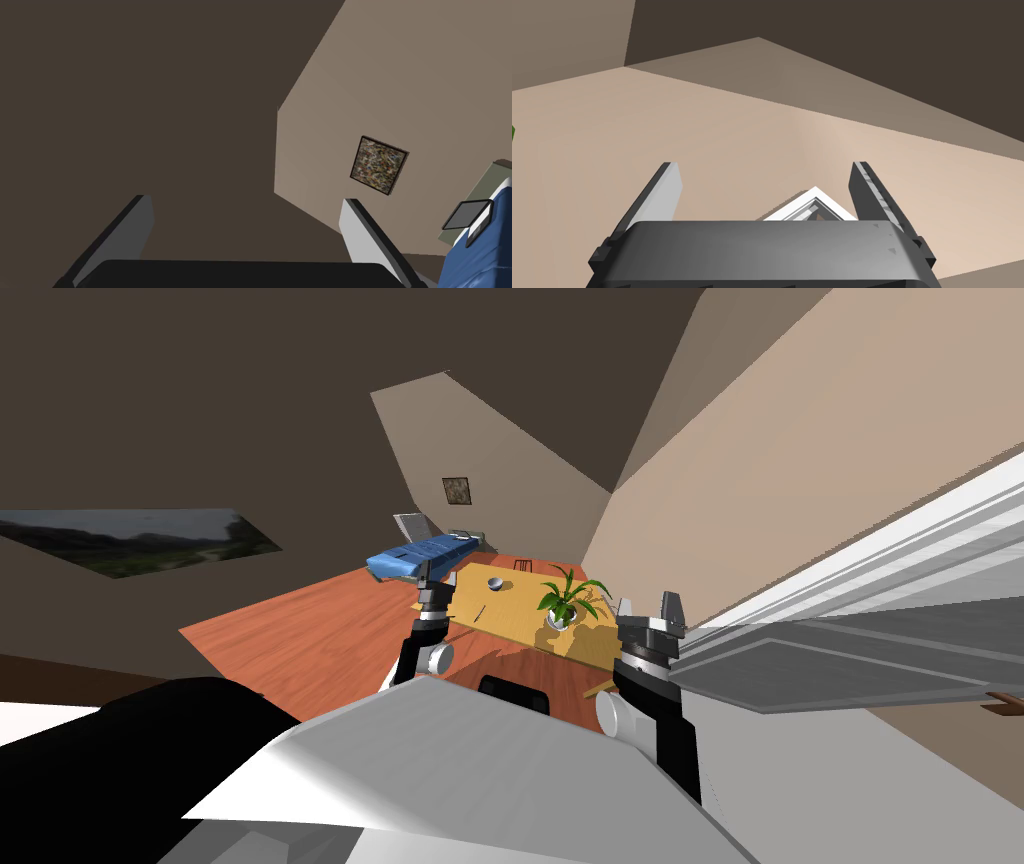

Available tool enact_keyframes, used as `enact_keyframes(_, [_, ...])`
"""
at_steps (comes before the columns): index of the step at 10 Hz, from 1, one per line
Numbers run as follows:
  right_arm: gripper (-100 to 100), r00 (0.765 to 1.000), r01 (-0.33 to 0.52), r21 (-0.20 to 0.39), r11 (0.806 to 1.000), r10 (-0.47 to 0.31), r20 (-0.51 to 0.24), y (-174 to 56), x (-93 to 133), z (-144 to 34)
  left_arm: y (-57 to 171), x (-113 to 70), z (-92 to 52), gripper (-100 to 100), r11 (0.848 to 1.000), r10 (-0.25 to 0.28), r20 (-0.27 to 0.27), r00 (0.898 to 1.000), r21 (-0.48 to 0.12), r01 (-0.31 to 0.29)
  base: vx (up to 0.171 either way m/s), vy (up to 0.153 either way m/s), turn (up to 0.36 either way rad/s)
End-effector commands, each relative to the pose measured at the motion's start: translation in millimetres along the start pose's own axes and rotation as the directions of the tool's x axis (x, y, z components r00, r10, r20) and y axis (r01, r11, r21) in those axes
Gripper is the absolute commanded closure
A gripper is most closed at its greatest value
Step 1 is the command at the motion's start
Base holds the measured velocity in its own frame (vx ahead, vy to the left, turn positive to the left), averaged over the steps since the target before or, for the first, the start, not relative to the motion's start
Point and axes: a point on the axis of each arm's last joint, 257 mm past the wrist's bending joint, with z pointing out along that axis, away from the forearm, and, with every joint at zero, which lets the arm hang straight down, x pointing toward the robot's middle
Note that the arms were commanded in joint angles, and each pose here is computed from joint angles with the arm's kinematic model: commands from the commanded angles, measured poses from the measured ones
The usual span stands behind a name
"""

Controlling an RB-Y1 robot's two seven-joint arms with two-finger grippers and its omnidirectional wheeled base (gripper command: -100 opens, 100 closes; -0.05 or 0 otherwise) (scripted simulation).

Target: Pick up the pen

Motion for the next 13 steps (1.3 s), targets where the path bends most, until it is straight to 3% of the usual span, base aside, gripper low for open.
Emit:
enact_keyframes(1, [0, 1.000, 0.000, 0.000, 1.000, 0.000, 0.000, 0, 0, 0.0, 12, 2.6, 0.6, -100, 0.999, -0.002, -0.035, 0.999, -0.034, 0.001, 0.000, 0.000, 0.000])
enact_keyframes(4, [0, 1.000, 0.000, 0.000, 1.000, 0.000, 0.000, 0, 0, 0.0, 39, 2.7, 0.9, -100, 0.994, -0.027, -0.070, 0.997, -0.112, 0.019, 0.011, 0.007, -0.006])
enact_keyframes(7, [0, 1.000, 0.000, 0.000, 1.000, 0.000, 0.000, 0, 0, 0.0, 78, -3.1, -0.6, -100, 0.974, -0.078, -0.068, 0.995, -0.219, 0.061, 0.018, 0.008, -0.008])
enact_keyframes(8, [0, 1.000, 0.000, 0.000, 1.000, 0.000, 0.000, 0, 0, 0.0, 79, -3.2, -0.8, -100, 0.973, -0.078, -0.068, 0.995, -0.224, 0.061, 0.013, 0.007, -0.003])
enact_keyframes(10, [0, 1.000, 0.000, 0.000, 1.000, 0.000, 0.000, 0, 0, 0.0, 109, -9.9, -3.2, -100, 0.948, -0.122, -0.044, 0.992, -0.301, 0.103, 0.014, 0.009, -0.009])
enact_keyframes(11, [0, 1.000, 0.000, 0.000, 1.000, 0.000, 0.000, 0, 0, 0.0, 112, -10.3, -4.0, -100, 0.945, -0.121, -0.042, 0.992, -0.310, 0.102, 0.013, 0.006, -0.004])
enact_keyframes(13, [0, 1.000, 0.000, 0.000, 1.000, 0.000, 0.000, 0, 0, 0.0, 146, -19.3, -9.2, -100, 0.905, -0.164, 0.002, 0.987, -0.398, 0.151, 0.019, 0.009, -0.008])
